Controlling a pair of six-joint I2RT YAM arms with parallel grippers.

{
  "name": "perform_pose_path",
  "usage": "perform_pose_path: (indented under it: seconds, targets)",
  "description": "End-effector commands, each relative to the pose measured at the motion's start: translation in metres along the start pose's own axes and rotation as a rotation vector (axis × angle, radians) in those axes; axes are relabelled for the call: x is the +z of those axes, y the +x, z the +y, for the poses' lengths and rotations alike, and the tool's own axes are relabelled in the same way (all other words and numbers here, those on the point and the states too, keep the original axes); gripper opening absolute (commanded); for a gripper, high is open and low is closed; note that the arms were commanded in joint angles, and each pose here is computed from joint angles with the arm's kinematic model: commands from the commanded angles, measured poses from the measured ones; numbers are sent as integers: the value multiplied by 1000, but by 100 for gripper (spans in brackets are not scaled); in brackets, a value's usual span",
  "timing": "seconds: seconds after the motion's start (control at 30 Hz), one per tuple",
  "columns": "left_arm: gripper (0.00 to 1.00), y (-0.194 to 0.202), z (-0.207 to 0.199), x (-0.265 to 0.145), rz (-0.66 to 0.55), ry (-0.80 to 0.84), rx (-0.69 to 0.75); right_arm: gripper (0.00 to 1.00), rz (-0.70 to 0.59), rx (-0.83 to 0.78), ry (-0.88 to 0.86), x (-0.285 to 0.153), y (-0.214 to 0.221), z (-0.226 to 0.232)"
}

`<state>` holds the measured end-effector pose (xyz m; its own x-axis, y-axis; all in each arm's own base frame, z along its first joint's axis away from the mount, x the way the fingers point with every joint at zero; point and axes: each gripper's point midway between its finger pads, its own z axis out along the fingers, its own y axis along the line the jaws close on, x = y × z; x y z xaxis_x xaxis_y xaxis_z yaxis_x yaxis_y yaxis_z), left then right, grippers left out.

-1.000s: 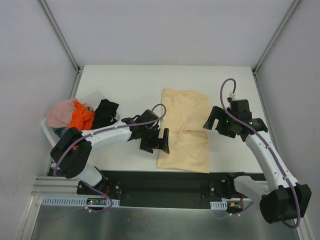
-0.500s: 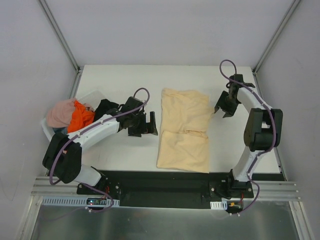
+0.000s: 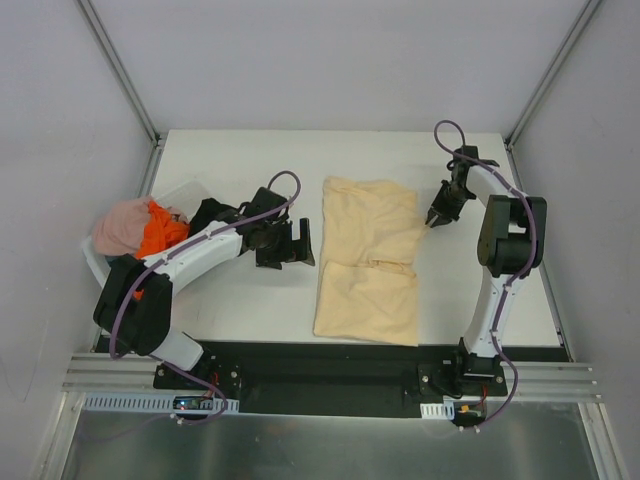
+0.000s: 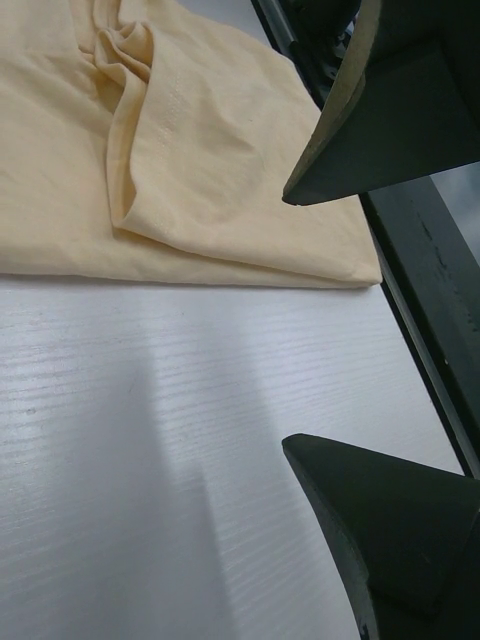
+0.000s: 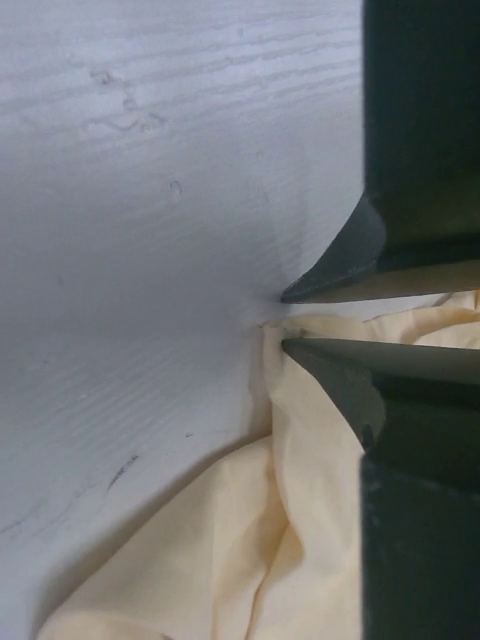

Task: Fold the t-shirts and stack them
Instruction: Grab one side of the 2/3 rectangular tshirt with both arms

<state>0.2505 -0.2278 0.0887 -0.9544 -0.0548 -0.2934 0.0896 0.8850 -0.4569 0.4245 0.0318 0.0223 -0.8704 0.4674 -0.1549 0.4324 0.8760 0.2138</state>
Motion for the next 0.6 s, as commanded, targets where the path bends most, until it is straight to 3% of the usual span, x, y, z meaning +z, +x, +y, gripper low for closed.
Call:
perform_pose_path:
  seconds: [0.0, 0.17, 0.4, 0.57]
  targets:
    - [99, -10, -5, -2, -2, 15, 15, 18, 27, 15, -135, 0, 2, 25]
    - [99, -10, -5, -2, 1, 19, 16, 1, -37, 5, -266, -19, -10, 50]
    - [99, -7, -2, -5, -6, 16, 15, 1, -68, -52, -440, -51, -7, 84]
    - [99, -5, 1, -4, -6, 7, 16, 1, -52, -111, -443, -52, 14, 98]
